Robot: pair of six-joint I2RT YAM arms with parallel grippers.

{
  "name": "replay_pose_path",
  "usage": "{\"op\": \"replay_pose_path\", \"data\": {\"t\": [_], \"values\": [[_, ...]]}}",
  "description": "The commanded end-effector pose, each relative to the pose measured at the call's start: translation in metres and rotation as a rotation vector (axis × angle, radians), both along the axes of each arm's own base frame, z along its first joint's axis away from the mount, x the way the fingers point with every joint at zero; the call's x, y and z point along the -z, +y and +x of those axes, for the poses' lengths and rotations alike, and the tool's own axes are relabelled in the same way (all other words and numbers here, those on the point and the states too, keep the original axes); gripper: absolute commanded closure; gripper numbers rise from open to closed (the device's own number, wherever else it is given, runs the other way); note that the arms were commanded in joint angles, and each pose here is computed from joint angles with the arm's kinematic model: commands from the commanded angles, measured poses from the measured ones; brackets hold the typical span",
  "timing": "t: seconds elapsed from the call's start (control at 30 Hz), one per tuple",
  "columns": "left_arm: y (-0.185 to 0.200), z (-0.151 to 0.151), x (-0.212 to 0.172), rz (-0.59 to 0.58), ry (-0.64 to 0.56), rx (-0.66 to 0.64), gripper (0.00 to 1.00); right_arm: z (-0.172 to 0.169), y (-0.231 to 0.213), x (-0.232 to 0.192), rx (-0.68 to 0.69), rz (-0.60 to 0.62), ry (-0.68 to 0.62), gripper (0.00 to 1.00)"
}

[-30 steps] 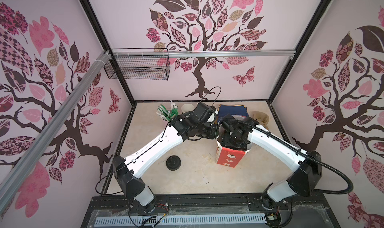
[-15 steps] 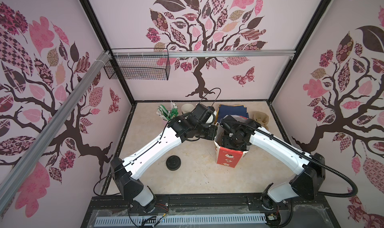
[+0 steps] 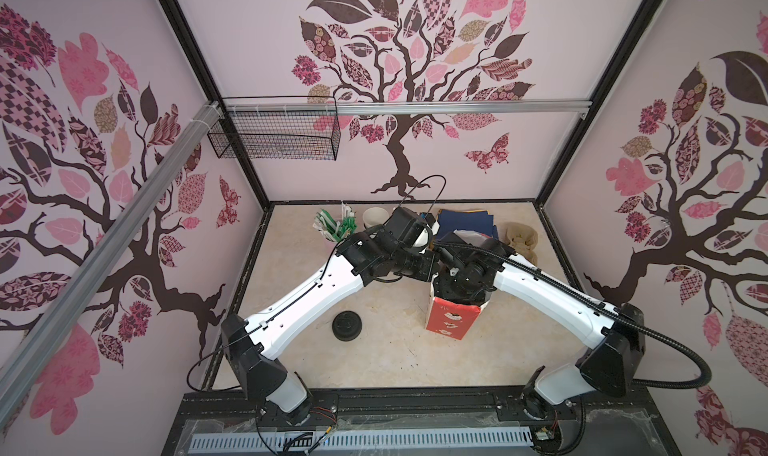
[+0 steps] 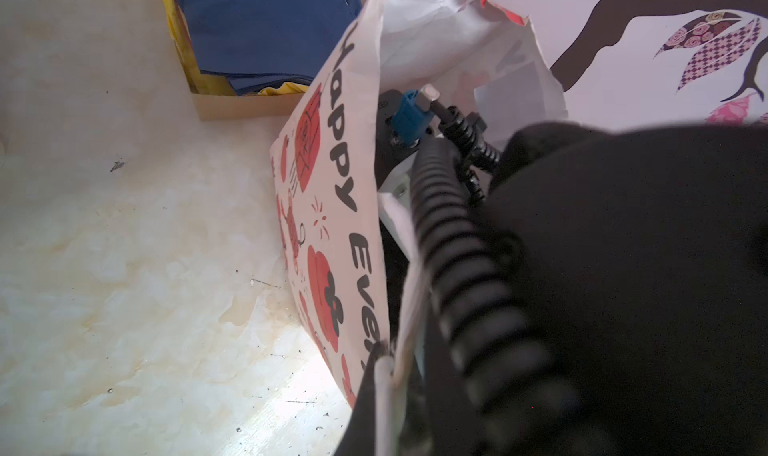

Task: Pack the takeout coffee
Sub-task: 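Raise the right gripper from the bag while the left gripper releases the handle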

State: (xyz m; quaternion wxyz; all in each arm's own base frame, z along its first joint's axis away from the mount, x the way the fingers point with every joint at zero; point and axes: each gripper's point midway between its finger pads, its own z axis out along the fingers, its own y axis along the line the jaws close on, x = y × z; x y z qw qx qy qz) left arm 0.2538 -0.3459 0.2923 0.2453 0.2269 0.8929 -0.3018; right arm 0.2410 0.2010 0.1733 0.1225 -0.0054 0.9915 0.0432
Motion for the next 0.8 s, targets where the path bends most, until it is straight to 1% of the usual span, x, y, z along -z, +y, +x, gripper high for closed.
{"op": "replay_pose_path", "data": {"t": [0.0,0.17,0.27,0.37,0.5,0.57,0.67,0.77], "values": [[0.011,0.000,-0.001,0.042,-0.048,-0.011,1.00,0.000,-0.022,-0.018,0.093,-0.071,-0.046,0.19],[0.023,0.000,0.005,0.099,-0.068,-0.018,1.00,0.001,-0.039,-0.028,0.155,-0.120,-0.088,0.19],[0.027,0.000,0.007,0.119,-0.078,-0.019,1.00,0.003,-0.042,-0.036,0.171,-0.114,-0.120,0.19],[0.031,-0.001,0.008,0.139,-0.084,-0.020,1.00,0.008,-0.038,-0.048,0.169,-0.062,-0.172,0.20],[0.030,-0.002,0.008,0.136,-0.083,-0.013,1.00,0.013,-0.024,-0.058,0.116,0.029,-0.220,0.22],[0.027,-0.003,0.006,0.124,-0.083,-0.002,1.00,0.013,-0.015,-0.057,0.090,0.063,-0.215,0.23],[0.025,-0.004,0.008,0.128,-0.079,0.001,1.00,0.013,-0.006,-0.055,0.068,0.078,-0.189,0.24],[0.027,-0.004,0.012,0.137,-0.075,-0.005,1.00,0.013,0.001,-0.068,0.057,0.115,-0.202,0.25]]}}
